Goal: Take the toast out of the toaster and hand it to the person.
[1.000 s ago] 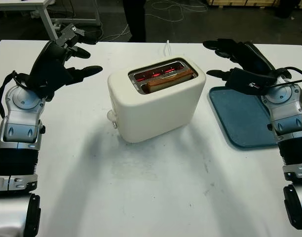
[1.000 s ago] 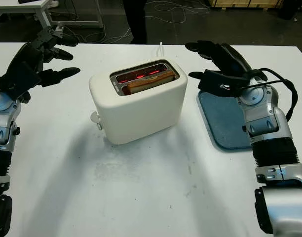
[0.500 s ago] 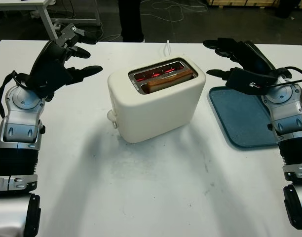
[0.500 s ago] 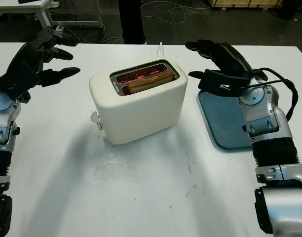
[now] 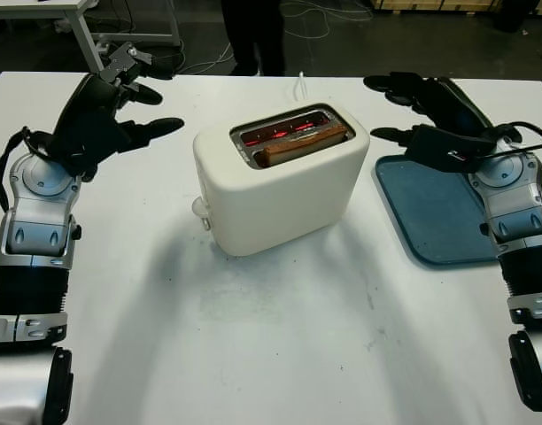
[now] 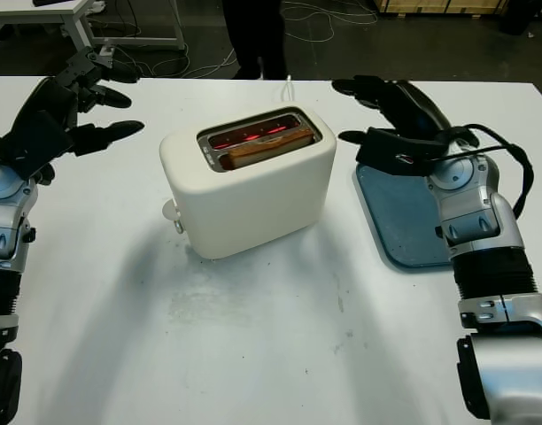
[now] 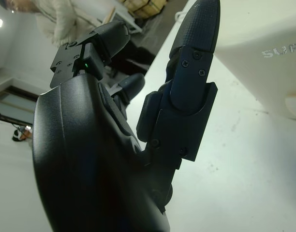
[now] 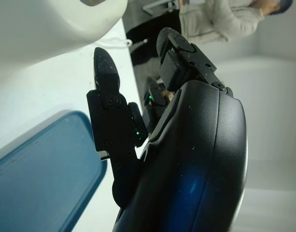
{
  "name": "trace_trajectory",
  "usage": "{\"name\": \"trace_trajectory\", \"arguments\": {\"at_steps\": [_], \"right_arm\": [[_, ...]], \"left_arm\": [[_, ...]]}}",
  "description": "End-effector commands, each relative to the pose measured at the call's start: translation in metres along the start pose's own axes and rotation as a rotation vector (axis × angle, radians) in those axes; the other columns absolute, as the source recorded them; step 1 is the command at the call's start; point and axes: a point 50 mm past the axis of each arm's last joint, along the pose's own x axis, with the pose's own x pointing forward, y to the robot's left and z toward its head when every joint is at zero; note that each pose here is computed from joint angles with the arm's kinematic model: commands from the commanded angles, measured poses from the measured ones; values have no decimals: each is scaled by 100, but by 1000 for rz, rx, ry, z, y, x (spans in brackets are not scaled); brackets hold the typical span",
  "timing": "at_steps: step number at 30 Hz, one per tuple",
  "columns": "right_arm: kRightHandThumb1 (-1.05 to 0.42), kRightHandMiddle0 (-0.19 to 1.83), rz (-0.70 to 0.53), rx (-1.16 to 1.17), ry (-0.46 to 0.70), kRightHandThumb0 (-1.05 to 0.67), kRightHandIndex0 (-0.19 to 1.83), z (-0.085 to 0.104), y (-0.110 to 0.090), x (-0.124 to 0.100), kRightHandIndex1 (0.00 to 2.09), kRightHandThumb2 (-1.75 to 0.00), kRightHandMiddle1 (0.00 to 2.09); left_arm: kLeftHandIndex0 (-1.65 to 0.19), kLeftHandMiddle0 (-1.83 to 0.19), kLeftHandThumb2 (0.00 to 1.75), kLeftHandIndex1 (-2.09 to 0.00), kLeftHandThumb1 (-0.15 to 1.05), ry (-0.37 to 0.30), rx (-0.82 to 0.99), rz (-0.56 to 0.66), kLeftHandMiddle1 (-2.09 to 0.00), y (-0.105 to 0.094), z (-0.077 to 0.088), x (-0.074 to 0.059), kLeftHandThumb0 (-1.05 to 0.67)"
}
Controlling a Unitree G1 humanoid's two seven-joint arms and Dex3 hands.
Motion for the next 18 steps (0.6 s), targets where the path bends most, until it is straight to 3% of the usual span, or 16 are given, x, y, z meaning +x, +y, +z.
{"name": "trace_trajectory", "arguments": {"at_steps": [1,18], "right_arm": [[-92,43,-16,-3,-2,-32,44,2,-4,-1,0,-13,0],[-92,42,-9,28,-10,-30,43,0,-2,0,0,-14,0]], "left_arm": [[0,0,0,-113,91,-16,-7,1,-126,1,4,1,-84],[0,0,0,-113,91,-8,-5,1,-125,1,2,-1,-84]]}}
